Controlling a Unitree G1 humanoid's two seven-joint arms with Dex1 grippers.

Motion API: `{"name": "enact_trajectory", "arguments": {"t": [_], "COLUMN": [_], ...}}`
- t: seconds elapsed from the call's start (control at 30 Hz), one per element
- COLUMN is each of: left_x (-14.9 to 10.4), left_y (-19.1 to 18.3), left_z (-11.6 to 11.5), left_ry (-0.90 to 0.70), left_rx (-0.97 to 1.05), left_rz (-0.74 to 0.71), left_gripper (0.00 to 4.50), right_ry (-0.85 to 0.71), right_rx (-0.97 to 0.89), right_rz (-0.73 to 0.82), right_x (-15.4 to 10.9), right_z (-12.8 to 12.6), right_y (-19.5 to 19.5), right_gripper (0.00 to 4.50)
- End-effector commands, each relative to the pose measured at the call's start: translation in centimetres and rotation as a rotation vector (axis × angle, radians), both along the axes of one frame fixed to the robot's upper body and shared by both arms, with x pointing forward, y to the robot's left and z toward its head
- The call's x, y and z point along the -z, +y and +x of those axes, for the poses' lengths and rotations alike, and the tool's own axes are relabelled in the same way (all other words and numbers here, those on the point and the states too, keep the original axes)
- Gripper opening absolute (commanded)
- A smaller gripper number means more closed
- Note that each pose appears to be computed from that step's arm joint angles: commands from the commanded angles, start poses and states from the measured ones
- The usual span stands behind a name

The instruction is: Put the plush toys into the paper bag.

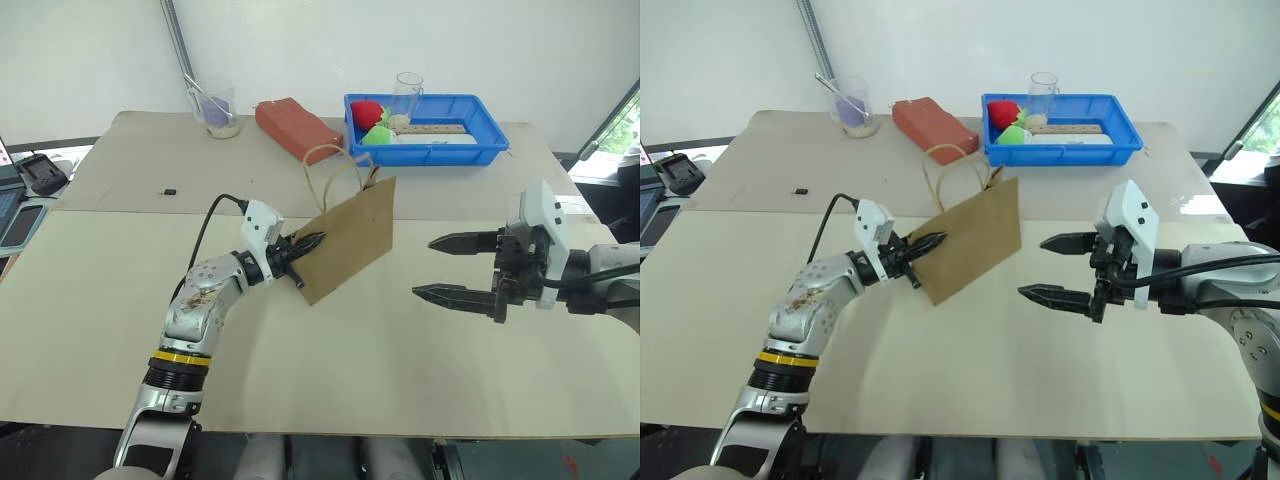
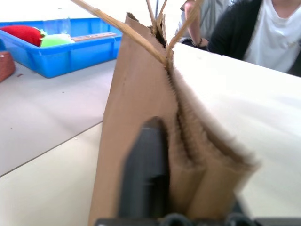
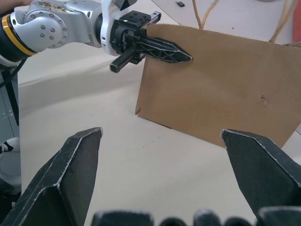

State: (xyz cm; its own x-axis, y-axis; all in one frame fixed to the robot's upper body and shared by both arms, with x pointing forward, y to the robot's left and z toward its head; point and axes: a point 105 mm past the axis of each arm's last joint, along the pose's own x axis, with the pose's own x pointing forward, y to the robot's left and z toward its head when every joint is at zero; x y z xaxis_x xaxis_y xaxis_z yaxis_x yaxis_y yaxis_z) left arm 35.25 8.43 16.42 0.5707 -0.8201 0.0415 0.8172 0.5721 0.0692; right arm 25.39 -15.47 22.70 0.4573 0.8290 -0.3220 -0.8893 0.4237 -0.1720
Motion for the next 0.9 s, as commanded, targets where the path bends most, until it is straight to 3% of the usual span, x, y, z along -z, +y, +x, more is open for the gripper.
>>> {"name": "enact_trajectory", "arguments": {"t": [0.03, 0.13, 0.23, 0.57, 0.67, 0.9], "left_x": [-2.5, -3.2, -3.3, -0.5, -1.0, -3.1], "left_y": [0.1, -0.5, -0.7, -0.4, 0.1, 2.6], "left_z": [-1.1, -3.2, -3.9, -2.0, -1.6, -2.4], "left_ry": [-0.048, -0.037, -0.03, 0.015, -0.026, -0.128], "left_rx": [0.142, 0.355, 0.473, 0.541, 0.526, 0.444], "left_rz": [-0.016, 0.039, 0.092, 0.2, 0.214, 0.251], "left_gripper": [0.05, 0.05, 0.05, 0.05, 0.86, 4.12], "right_ry": [-0.112, -0.1, -0.082, -0.053, -0.057, -0.09], "right_rx": [0.019, 0.059, 0.113, 0.165, 0.166, 0.142], "right_rz": [0.0, -0.011, -0.043, -0.093, -0.096, -0.143], "right_x": [-1.9, -1.8, -1.6, 0.0, 0.0, -0.9], "right_z": [-0.8, -2.0, -3.2, -4.6, -4.4, -3.2], "right_y": [-0.7, -2.1, -3.8, -4.4, -4.4, -5.2], "right_gripper": [4.5, 4.5, 4.5, 4.5, 4.5, 4.5]}}
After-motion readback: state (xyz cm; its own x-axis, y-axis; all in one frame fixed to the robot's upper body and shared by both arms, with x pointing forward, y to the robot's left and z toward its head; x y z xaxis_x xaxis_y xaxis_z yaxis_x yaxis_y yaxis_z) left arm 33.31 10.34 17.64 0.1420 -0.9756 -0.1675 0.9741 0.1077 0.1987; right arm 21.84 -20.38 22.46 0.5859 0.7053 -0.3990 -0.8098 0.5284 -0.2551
